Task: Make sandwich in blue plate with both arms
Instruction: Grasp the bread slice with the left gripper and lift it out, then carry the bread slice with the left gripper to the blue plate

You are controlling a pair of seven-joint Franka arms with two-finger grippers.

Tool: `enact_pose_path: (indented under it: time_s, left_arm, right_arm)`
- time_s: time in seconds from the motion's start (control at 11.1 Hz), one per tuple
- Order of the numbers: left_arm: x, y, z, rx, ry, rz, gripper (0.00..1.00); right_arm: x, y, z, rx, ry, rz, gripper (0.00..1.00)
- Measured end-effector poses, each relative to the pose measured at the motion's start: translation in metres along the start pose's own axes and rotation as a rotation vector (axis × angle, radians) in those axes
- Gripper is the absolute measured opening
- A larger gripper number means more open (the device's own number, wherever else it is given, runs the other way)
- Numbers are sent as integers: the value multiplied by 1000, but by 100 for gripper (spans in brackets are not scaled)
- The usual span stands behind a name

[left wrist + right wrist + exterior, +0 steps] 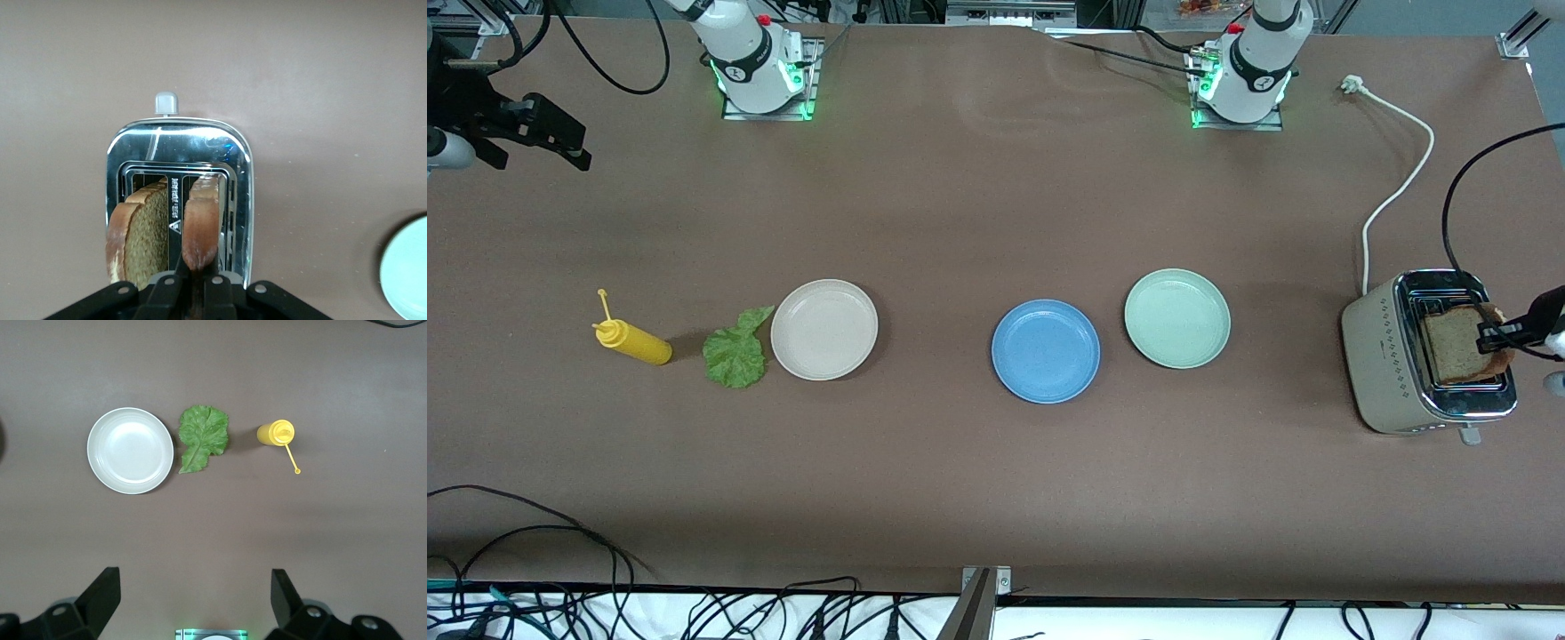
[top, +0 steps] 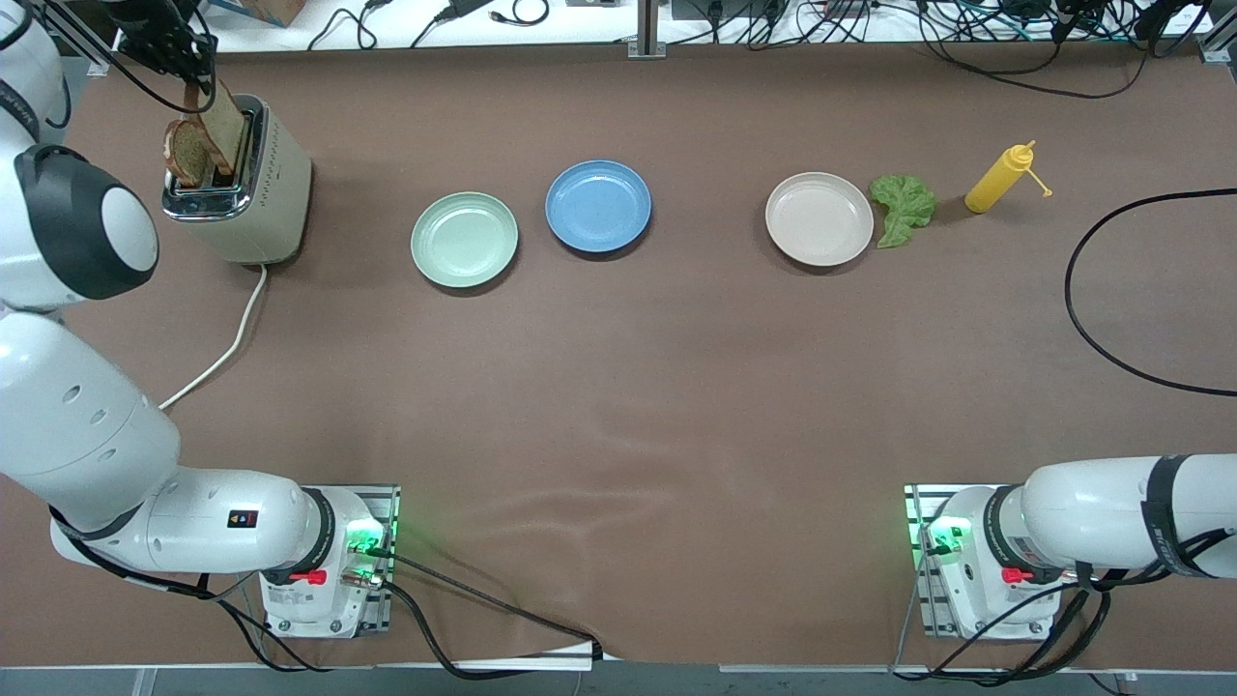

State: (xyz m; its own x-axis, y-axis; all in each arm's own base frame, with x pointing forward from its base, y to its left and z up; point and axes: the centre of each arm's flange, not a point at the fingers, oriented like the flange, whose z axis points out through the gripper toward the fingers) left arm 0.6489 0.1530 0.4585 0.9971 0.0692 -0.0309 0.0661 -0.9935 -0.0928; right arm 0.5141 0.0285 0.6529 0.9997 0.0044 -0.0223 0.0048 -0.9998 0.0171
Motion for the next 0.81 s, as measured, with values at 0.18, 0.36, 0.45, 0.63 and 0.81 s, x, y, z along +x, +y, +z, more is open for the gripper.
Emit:
enact_pose_path:
  time_s: [0.18, 0.36, 0.45, 0.63, 0.81]
  left_arm:
    - [-9, 3, -31, -8, 30, 6, 9]
    - [-18, 14, -54, -20, 32, 23, 9]
    - [-20, 21, -64, -25, 30, 31, 9]
    - [-23, 33, -86, -31, 29, 49, 9]
    - [-23, 59, -94, -79, 30, 67, 9]
  right_arm:
    - [0, 0, 0, 0, 0, 0, 100]
    - [0, 0, 1, 0, -1, 0, 100]
    - [0, 0, 1, 0, -2, 0, 100]
    - [1, 0, 1, 0, -3, 0, 100]
    - [1, 0, 1, 0, -3, 0, 100]
